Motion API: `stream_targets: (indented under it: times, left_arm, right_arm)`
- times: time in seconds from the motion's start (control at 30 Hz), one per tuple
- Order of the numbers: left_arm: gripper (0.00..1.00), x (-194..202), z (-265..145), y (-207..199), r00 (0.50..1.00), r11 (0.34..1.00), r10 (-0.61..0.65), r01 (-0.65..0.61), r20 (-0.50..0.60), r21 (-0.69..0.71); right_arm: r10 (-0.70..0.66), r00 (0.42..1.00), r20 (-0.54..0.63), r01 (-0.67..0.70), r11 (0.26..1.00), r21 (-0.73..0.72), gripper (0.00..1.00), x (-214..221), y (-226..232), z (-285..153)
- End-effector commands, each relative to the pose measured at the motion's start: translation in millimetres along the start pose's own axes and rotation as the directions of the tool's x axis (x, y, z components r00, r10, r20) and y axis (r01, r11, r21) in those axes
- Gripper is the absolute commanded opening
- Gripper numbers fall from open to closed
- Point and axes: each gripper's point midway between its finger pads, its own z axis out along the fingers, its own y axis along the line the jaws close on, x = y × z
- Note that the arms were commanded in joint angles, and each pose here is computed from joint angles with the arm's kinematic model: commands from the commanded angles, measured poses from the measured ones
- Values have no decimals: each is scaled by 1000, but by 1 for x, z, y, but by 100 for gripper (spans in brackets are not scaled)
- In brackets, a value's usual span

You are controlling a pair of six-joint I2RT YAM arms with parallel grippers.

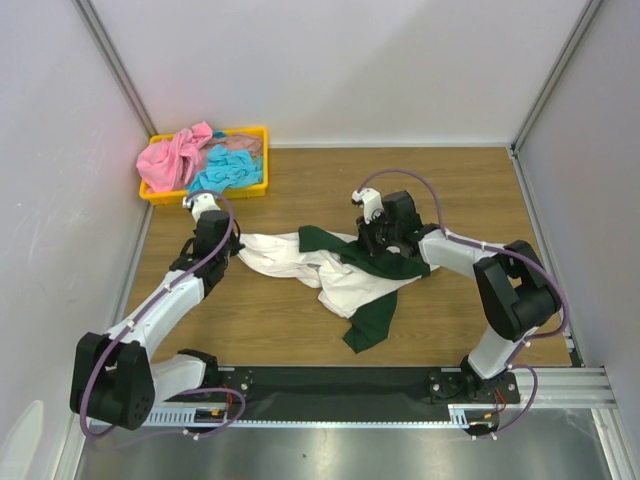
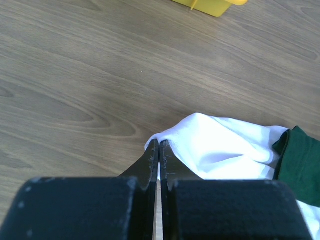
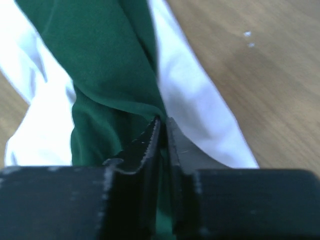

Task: Fold and stack the t-shirts
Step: Flatten the tshirt out

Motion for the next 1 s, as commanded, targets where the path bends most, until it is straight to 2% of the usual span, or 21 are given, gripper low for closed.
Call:
stream_targets:
  times: [0.0, 0.07, 0.27, 0.37, 0.5, 0.67, 0.83, 0.97]
  left_arm:
    - [0, -23, 0, -4, 998, 1000, -17, 17, 54, -1]
    - [0, -26, 0, -5, 998, 1000, -14, 15, 62, -3]
    - [0, -45, 0, -13, 994, 1000, -21, 20, 105, 15]
    - [0, -62, -2, -18, 988, 1000, -26, 23, 152, 21]
    - [0, -93, -11, -23, 972, 999, -27, 22, 232, 27]
    - [0, -146, -31, -26, 934, 999, -24, 15, 358, 28]
    - [0, -213, -64, -34, 859, 997, -61, 30, 509, 70]
    - [0, -249, -83, -33, 806, 996, -71, 30, 587, 79]
  right_arm:
    - [-27, 991, 131, 10, 991, 135, 9, -45, -25, -2]
    - [-27, 983, 181, -8, 982, 189, 0, -63, -35, -9]
    - [-34, 950, 311, -54, 961, 270, 0, -119, -57, -39]
    - [-108, 909, 404, -23, 952, 306, 0, -153, -58, -65]
    - [-163, 866, 472, -33, 924, 381, 0, -180, -71, -99]
    - [-202, 814, 544, -102, 873, 476, 0, -210, -105, -148]
    - [-273, 723, 635, -136, 844, 518, 0, -246, -110, -206]
    - [-331, 650, 684, -186, 803, 566, 0, -270, -118, -253]
